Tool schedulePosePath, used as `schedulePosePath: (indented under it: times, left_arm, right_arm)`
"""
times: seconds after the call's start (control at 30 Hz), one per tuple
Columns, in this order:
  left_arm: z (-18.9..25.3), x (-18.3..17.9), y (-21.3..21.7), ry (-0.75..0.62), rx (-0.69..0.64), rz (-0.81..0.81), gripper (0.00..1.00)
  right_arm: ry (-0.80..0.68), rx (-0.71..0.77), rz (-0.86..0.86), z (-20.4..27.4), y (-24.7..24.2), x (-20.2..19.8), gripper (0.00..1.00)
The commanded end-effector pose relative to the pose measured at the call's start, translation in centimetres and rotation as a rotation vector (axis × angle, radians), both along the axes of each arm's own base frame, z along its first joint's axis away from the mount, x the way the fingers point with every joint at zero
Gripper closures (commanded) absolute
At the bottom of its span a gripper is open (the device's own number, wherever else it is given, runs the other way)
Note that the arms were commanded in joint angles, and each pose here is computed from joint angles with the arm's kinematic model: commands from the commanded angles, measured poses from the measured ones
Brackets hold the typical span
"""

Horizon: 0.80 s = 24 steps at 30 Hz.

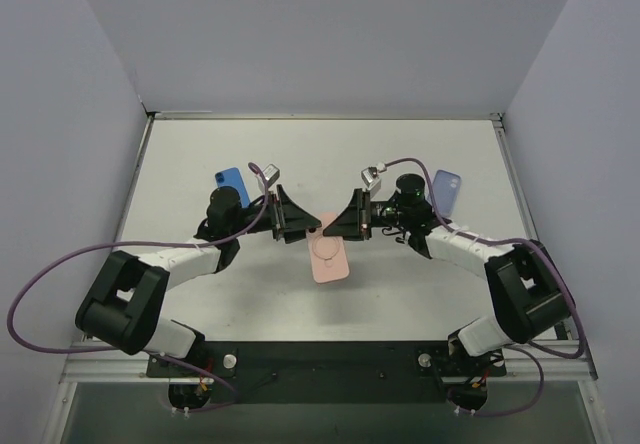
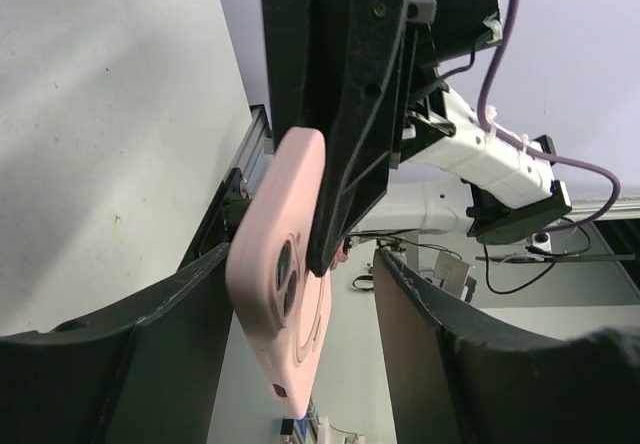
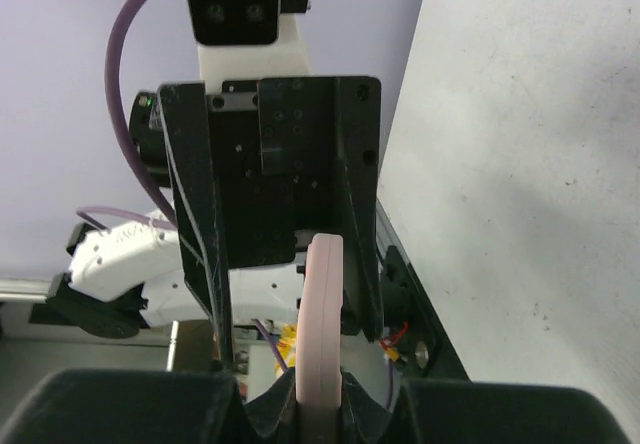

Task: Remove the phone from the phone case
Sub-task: Adjust the phone.

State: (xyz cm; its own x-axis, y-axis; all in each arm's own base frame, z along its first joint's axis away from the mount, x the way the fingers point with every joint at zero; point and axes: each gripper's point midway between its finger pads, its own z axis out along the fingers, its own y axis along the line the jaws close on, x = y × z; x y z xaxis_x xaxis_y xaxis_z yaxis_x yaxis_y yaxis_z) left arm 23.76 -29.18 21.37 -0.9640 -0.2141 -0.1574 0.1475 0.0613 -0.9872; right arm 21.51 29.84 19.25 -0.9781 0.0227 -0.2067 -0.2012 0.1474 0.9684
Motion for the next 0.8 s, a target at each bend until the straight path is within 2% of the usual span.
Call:
schedulePosePath:
  times: [0.0, 0.1, 0.13, 0.23, 0.27, 0.4, 0.47, 0.5, 0.53, 0.6, 0.67, 0.73, 0.77]
  left_arm:
    - [1.7, -0.7, -0.2, -0.082, -0.053, -0.043, 0.34]
    - [1.7, -0.8, -0.2, -0.074, -0.058, -0.046, 0.36]
    - [1.8, -0.7, -0.1, -0.072, -0.063, -0.043, 0.42]
    - [2.1, -0.5, -0.2, -0.074, -0.071, -0.039, 0.51]
    - [2.1, -0.4, -0.2, -0.070, -0.072, -0.036, 0.59]
    - [2.5, -0.1, -0.3, -0.071, -0.073, -0.028, 0.69]
    - [2.5, 0.2, -0.3, -0.071, -0.072, -0.020, 0.77]
    - [2.6, 0.2, -0.2, -0.071, -0.072, -0.020, 0.88]
    - [2.8, 0.3, -0.2, -0.071, -0.075, -0.016, 0.94]
    - [3.0, 0.4, -0.1, -0.074, -0.078, -0.012, 1.00]
    - [3.3, 0.4, 0.1, -0.077, -0.079, -0.010, 1.00]
    - [3.7, 0.5, 0.4, -0.082, -0.077, 0.001, 1.00]
    - [3.9, 0.5, 0.6, -0.086, -0.077, 0.004, 1.00]
  right_arm:
    - [-0.095, 0.206, 0.055, 5.1, 0.6, 0.3, 1.00]
    - [-0.024, 0.288, 0.067, 5.3, 1.0, 1.0, 1.00]
    - [-0.018, 0.313, 0.070, 5.7, 1.1, 1.2, 1.00]
    - [-0.002, 0.318, 0.081, 5.0, 1.5, 1.3, 1.00]
    - [0.000, 0.314, 0.083, 4.8, 1.5, 1.3, 1.00]
    - [0.004, 0.306, 0.093, 4.5, 1.6, 1.1, 1.00]
    - [0.011, 0.292, 0.095, 4.1, 1.6, 1.0, 1.00]
    - [0.010, 0.284, 0.094, 3.8, 1.5, 0.9, 1.00]
    - [-0.012, 0.276, 0.089, 3.5, 1.5, 1.0, 1.00]
    - [0.019, 0.228, 0.066, 2.3, 1.3, 1.0, 1.00]
    - [0.023, 0.143, 0.020, 0.0, 1.1, 1.5, 1.00]
    - [-0.038, 0.078, -0.022, -0.2, 0.7, 1.9, 1.00]
    - [-0.019, -0.047, -0.021, -3.0, 0.1, 1.4, 1.00]
